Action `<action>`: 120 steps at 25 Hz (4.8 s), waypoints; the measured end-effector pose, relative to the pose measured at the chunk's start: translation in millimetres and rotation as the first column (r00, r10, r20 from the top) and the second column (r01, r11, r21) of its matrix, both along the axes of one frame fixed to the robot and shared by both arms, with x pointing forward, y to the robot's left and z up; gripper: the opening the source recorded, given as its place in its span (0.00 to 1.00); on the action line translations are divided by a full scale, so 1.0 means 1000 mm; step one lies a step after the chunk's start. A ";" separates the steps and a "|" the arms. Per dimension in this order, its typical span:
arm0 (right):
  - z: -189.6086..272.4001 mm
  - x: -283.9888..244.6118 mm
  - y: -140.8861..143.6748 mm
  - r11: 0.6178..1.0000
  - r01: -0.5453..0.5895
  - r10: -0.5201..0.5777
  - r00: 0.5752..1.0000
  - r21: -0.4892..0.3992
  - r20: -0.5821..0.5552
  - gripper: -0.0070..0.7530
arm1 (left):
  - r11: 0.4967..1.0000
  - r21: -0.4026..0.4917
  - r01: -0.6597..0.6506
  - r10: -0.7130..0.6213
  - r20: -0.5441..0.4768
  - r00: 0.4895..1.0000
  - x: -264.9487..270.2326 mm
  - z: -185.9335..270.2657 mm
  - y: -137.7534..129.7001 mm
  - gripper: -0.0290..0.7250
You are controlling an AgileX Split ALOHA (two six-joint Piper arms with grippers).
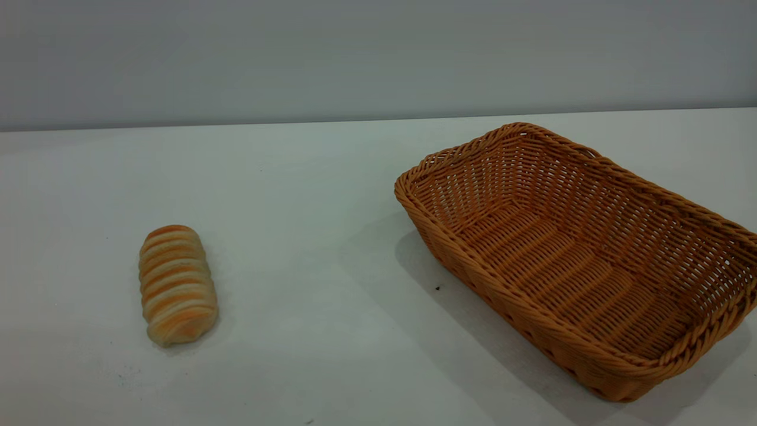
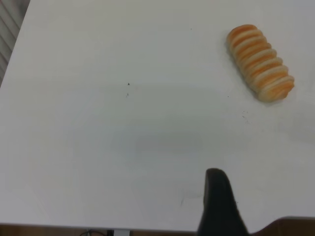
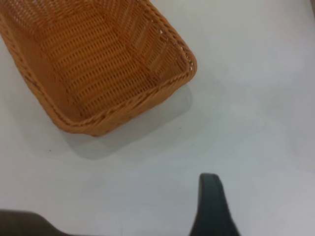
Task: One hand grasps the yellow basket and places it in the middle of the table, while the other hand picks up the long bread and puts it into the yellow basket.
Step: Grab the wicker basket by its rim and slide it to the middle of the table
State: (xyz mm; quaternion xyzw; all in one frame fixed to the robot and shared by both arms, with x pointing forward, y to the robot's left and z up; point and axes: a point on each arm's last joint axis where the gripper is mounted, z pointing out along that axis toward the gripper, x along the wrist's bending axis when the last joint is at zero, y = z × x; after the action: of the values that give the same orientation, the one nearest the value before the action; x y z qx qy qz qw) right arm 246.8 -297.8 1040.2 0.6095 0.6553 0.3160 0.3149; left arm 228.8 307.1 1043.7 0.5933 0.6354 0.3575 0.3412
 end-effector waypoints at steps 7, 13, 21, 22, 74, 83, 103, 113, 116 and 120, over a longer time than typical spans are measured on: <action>0.000 0.000 0.000 1.000 0.000 0.000 1.000 0.000 0.000 0.67 | 1.000 0.000 0.000 0.000 0.000 1.000 0.000 0.000 0.000 0.76; 0.000 0.000 0.000 1.000 0.000 0.000 1.000 0.000 0.000 0.67 | 1.000 -0.010 0.010 -0.010 0.000 1.000 0.000 0.000 -0.001 0.76; 0.000 0.000 0.002 1.000 -0.020 0.021 1.000 0.016 0.000 0.67 | 0.998 -0.011 0.067 -0.067 0.000 0.998 0.000 0.000 -0.001 0.76; 0.000 0.000 0.002 0.999 -0.039 0.039 0.999 0.024 -0.001 0.67 | 0.997 -0.011 0.072 -0.072 0.000 0.997 0.000 0.000 -0.001 0.76; -0.137 0.241 0.055 0.893 0.399 -0.179 0.739 0.208 -0.650 0.67 | 0.974 -0.222 0.052 -0.113 -0.270 0.956 0.181 -0.024 -0.031 0.76; -0.167 0.250 0.055 0.874 0.446 -0.216 0.713 0.194 -0.667 0.67 | 0.973 -0.219 0.078 -0.137 -0.265 0.954 0.181 -0.024 -0.033 0.76; -0.178 0.280 0.063 0.931 0.323 -0.132 0.733 0.170 -0.667 0.07 | 0.973 -0.218 0.080 -0.138 -0.263 0.955 0.182 -0.024 -0.033 0.76; -0.151 0.309 0.112 0.939 0.146 0.078 0.791 0.310 -0.607 0.07 | 0.972 -0.219 0.080 -0.138 -0.263 0.955 0.182 -0.024 -0.033 0.76; -0.151 0.315 0.125 0.935 0.110 0.122 0.794 0.338 -0.596 0.07 | 0.972 -0.219 0.080 -0.138 -0.267 0.954 0.181 -0.024 -0.033 0.76; -0.163 0.317 0.135 0.938 0.082 0.149 0.780 0.336 -0.608 0.09 | 0.972 -0.219 0.080 -0.138 -0.268 0.954 0.181 -0.024 -0.033 0.76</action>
State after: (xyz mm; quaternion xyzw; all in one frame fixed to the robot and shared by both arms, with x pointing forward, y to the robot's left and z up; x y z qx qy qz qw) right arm 563.8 -162.9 877.3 0.7129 0.6676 0.2112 -0.0375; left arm 410.0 274.3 1019.8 0.6339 0.6771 0.1825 0.3264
